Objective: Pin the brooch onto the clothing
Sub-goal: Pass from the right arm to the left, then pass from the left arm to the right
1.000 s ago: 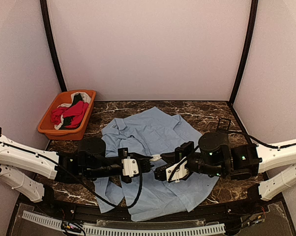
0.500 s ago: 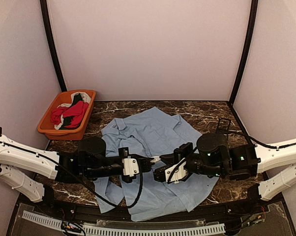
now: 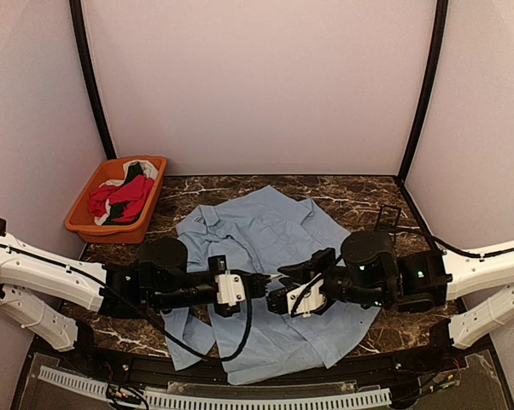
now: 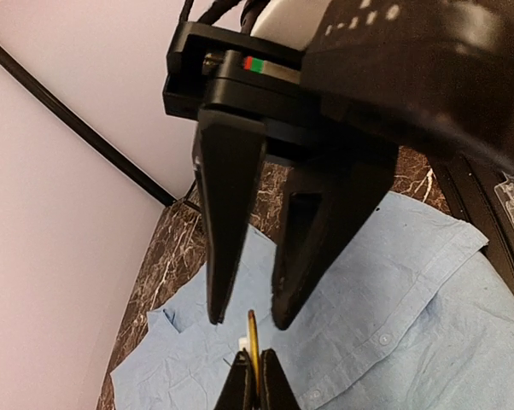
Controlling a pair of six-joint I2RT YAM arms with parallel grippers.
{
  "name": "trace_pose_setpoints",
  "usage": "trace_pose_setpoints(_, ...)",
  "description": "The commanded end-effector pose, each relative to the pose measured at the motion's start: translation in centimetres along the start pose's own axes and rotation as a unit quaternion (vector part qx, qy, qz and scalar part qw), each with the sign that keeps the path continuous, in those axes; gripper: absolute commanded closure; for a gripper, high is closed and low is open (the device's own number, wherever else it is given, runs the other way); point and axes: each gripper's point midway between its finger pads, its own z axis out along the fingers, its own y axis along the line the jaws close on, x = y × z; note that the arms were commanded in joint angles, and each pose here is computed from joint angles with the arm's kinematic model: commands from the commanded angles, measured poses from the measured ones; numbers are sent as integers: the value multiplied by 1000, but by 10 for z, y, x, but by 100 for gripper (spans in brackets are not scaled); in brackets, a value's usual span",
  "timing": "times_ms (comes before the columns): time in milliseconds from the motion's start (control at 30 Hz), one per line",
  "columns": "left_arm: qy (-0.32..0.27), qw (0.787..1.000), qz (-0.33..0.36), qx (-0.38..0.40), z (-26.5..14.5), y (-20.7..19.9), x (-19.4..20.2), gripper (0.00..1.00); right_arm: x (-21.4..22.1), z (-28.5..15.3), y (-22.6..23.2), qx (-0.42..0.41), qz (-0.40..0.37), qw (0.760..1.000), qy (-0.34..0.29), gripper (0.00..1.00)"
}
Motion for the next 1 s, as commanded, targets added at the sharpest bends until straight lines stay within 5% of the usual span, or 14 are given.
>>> trace_pose_setpoints(0,-24,999,-16,-38,-5,16,-13,99,-18,-20,-27,29,54,997,-55,59)
trace_pose_setpoints(100,-73,993,-13,-86,-19,31,-27,99,-34,-44,-36,17,101,985,-135,47)
trace_pose_setpoints(333,-177,975,-9,-133,-48,32,-40,99,-56,-76,-46,8,143,958,-248,43)
trace_pose_setpoints(600,-271,956,-6,-112,-54,17,-62,99,-63,-49,-18,-56,150,954,-254,49)
trace_pose_setpoints(967,-282,957,9,-67,-51,0,-65,99,-61,-41,-27,-31,151,956,-248,62)
